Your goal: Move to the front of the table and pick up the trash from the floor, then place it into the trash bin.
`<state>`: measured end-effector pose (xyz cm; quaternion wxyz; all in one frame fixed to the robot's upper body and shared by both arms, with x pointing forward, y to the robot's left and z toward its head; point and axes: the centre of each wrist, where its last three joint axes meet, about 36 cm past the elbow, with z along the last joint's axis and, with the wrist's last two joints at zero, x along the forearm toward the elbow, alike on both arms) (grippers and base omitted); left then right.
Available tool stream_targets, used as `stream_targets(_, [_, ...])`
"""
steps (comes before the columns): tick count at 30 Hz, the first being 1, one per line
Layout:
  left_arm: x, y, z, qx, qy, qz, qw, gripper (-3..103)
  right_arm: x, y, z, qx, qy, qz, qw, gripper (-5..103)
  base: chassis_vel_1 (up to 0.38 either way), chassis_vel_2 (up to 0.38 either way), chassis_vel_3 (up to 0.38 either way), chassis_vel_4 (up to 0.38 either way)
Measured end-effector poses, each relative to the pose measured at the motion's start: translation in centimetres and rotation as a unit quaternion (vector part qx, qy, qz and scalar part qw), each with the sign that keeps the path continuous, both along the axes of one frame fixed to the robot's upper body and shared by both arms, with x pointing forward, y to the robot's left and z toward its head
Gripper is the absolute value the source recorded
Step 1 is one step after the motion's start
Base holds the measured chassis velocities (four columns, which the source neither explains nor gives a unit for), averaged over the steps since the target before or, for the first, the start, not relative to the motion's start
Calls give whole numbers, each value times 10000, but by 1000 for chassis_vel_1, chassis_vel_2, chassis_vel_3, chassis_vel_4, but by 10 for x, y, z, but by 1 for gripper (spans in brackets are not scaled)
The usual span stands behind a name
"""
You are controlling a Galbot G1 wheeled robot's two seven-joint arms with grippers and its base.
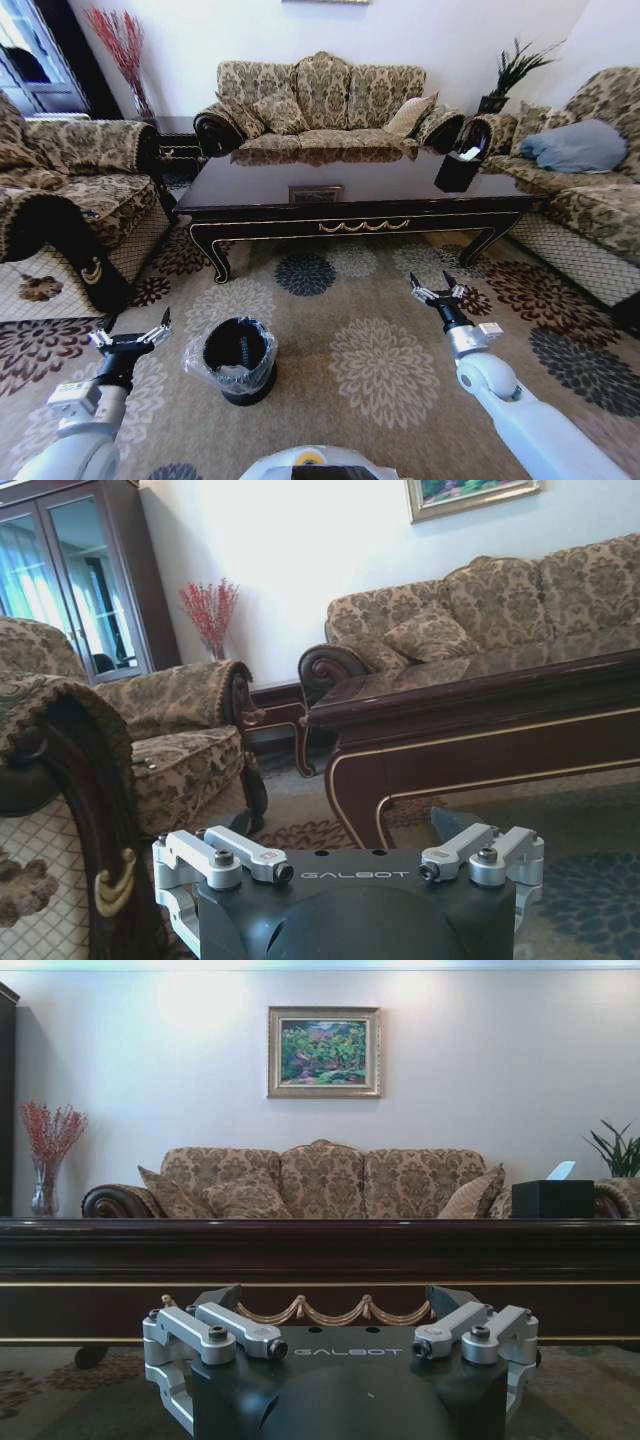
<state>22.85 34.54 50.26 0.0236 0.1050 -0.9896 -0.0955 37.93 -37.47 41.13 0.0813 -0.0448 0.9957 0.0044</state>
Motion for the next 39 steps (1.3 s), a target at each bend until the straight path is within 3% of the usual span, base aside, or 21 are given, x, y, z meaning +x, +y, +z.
stream_targets(16, [-2, -8, -6, -3, 54, 81, 10000, 100, -4, -3, -13, -103, 25, 72, 9999, 100, 113, -121, -112, 114])
stream_targets(39, [-5, -17, -6, -37, 63, 69, 9999, 100, -3, -3, -18, -125, 30, 63, 9999, 100, 328, -326, -338, 328])
